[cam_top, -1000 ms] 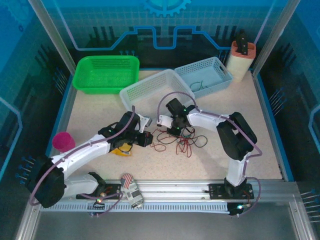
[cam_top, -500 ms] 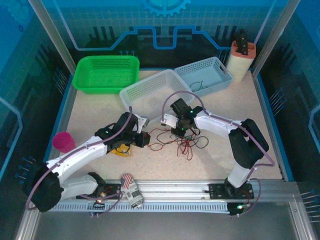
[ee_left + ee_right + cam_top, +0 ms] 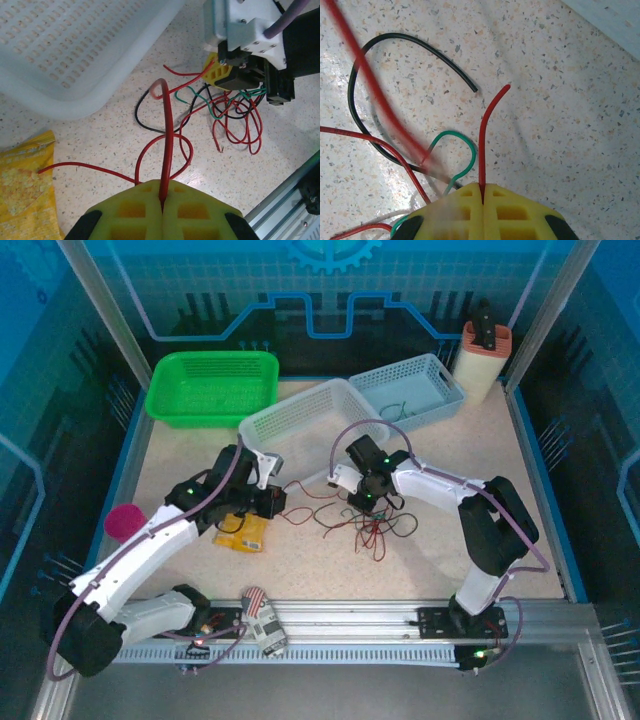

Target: Untangle the cables

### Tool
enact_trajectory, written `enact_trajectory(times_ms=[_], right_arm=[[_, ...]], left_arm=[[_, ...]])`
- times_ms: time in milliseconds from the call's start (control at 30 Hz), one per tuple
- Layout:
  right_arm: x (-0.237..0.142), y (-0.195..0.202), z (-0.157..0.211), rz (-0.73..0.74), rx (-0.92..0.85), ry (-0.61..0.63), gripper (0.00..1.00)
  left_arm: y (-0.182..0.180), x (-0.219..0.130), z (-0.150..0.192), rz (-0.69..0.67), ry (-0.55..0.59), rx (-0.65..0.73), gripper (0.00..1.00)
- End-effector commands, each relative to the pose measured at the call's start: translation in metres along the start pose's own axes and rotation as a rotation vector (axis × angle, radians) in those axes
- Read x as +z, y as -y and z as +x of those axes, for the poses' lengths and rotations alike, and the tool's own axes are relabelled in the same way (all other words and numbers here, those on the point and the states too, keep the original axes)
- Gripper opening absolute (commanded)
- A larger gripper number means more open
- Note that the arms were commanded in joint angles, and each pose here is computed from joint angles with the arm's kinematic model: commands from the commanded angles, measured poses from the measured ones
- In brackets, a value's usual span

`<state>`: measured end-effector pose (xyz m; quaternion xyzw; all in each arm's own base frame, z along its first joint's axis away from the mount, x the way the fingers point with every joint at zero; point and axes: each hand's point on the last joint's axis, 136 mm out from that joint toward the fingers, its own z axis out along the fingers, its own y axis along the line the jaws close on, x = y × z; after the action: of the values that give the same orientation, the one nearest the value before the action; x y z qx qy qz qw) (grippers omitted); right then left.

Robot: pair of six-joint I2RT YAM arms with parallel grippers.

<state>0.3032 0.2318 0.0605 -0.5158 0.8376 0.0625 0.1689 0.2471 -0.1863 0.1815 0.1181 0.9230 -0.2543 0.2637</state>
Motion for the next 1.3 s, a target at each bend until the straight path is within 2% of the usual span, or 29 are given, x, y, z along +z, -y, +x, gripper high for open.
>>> enact_trajectory(times_ms=[0, 67, 200, 267, 400, 533, 700, 867, 1000, 1133, 1267], right_arm=[[-0.004, 0.0, 0.0, -0.028, 0.064, 0.022, 0.01], [-0.01, 0.0, -0.005, -0.045, 0.086, 0.066, 0.03], [-0.03, 0.007, -0.014, -0.061, 0.169, 0.197, 0.34], [-0.049, 0.013, -0.019, -0.063, 0.227, 0.301, 0.45], [-0.094, 0.024, -0.025, -0.056, 0.338, 0.494, 0.54], [-0.133, 0.036, -0.019, -0.041, 0.497, 0.651, 0.62], [-0.176, 0.055, -0.003, 0.029, 0.678, 0.757, 0.64], [-0.219, 0.078, 0.019, 0.1, 0.924, 0.855, 0.64], [-0.244, 0.089, 0.041, 0.13, 1.062, 0.87, 0.64], [-0.263, 0.097, 0.061, 0.127, 1.16, 0.946, 0.64], [-0.267, 0.103, 0.071, 0.104, 1.217, 0.972, 0.64]], left_arm=[[0.009, -0.007, 0.005, 0.055, 0.0, 0.022, 0.0], [0.014, -0.014, -0.001, 0.076, 0.029, 0.048, 0.0], [0.012, -0.026, -0.007, 0.045, 0.053, 0.086, 0.0], [0.005, -0.031, -0.008, 0.02, 0.049, 0.083, 0.0], [0.004, -0.044, -0.018, 0.019, 0.087, 0.07, 0.0], [0.023, -0.067, -0.044, 0.089, 0.219, 0.097, 0.0], [0.048, -0.096, -0.076, 0.168, 0.35, 0.134, 0.0], [0.055, -0.116, -0.107, 0.183, 0.455, 0.136, 0.0], [0.05, -0.117, -0.128, 0.169, 0.495, 0.106, 0.0], [0.045, -0.115, -0.146, 0.171, 0.54, 0.092, 0.0], [0.034, -0.101, -0.162, 0.165, 0.54, 0.072, 0.0]])
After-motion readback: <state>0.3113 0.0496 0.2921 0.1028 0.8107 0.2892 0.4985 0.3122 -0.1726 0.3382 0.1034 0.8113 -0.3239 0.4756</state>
